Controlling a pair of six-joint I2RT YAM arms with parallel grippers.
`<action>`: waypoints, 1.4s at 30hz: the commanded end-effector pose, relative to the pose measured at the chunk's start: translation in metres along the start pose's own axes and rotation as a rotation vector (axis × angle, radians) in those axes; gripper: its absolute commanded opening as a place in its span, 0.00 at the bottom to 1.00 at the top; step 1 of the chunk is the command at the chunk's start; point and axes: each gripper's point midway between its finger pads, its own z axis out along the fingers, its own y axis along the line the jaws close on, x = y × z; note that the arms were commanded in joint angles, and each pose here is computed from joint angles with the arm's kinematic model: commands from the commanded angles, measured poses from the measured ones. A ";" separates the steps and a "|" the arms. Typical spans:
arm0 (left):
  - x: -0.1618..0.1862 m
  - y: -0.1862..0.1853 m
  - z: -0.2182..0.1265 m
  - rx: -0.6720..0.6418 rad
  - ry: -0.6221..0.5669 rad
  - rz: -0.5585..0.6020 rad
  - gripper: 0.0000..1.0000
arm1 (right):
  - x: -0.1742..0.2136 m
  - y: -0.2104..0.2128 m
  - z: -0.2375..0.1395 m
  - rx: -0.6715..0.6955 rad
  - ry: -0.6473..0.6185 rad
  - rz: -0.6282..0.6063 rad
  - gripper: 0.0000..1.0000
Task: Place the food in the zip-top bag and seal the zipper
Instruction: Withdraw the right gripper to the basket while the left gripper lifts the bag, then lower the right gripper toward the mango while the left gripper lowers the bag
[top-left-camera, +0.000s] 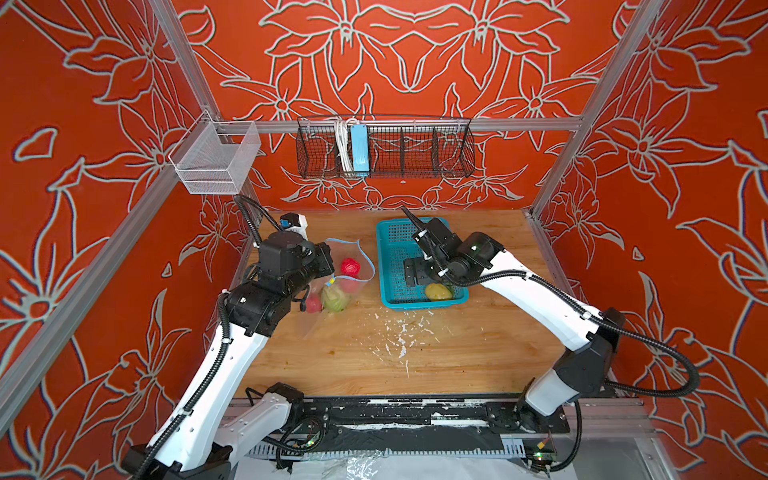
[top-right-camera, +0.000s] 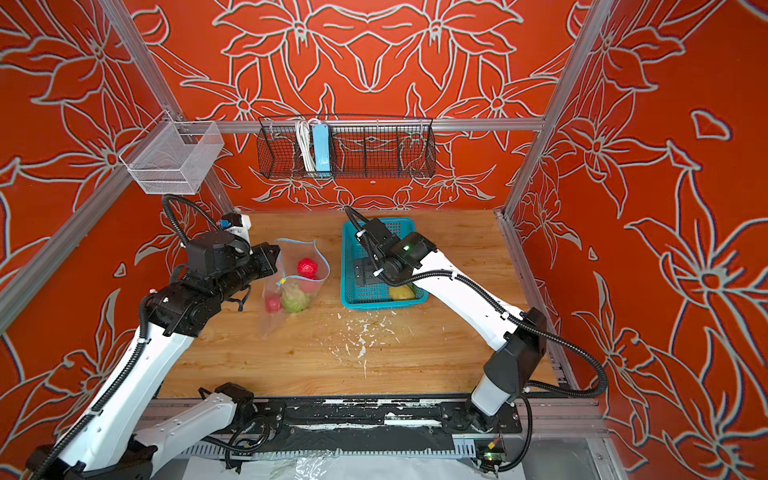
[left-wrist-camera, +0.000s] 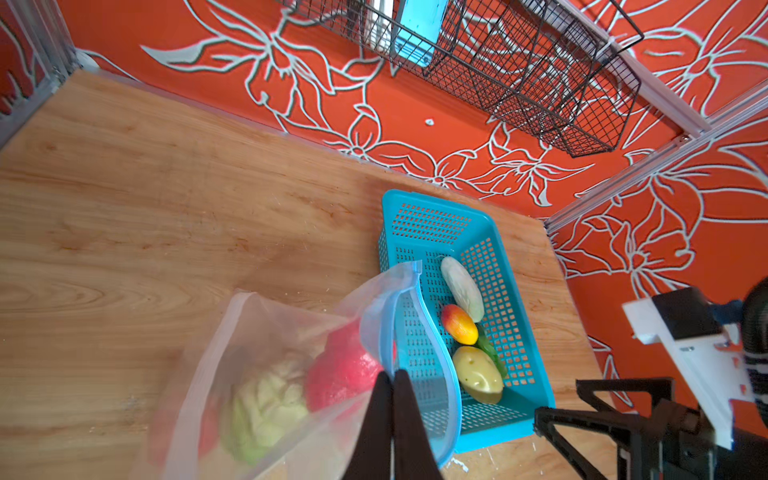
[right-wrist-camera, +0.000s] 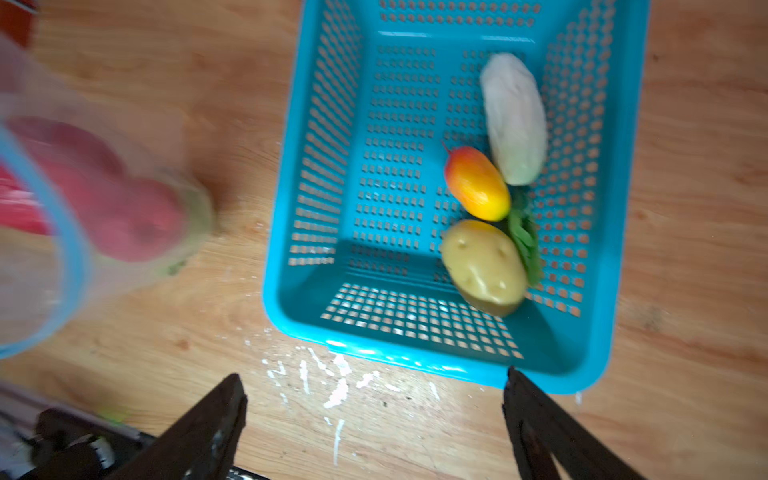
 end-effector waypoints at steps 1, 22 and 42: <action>-0.022 0.000 0.001 -0.037 -0.048 0.056 0.00 | 0.016 -0.032 0.008 0.127 0.075 0.024 0.98; -0.087 0.021 0.014 -0.130 -0.126 0.068 0.00 | 0.003 -0.048 0.084 0.268 0.275 0.024 0.97; 0.022 0.037 0.048 -0.020 0.050 -0.035 0.00 | -0.043 -0.055 0.141 0.353 0.303 0.003 0.77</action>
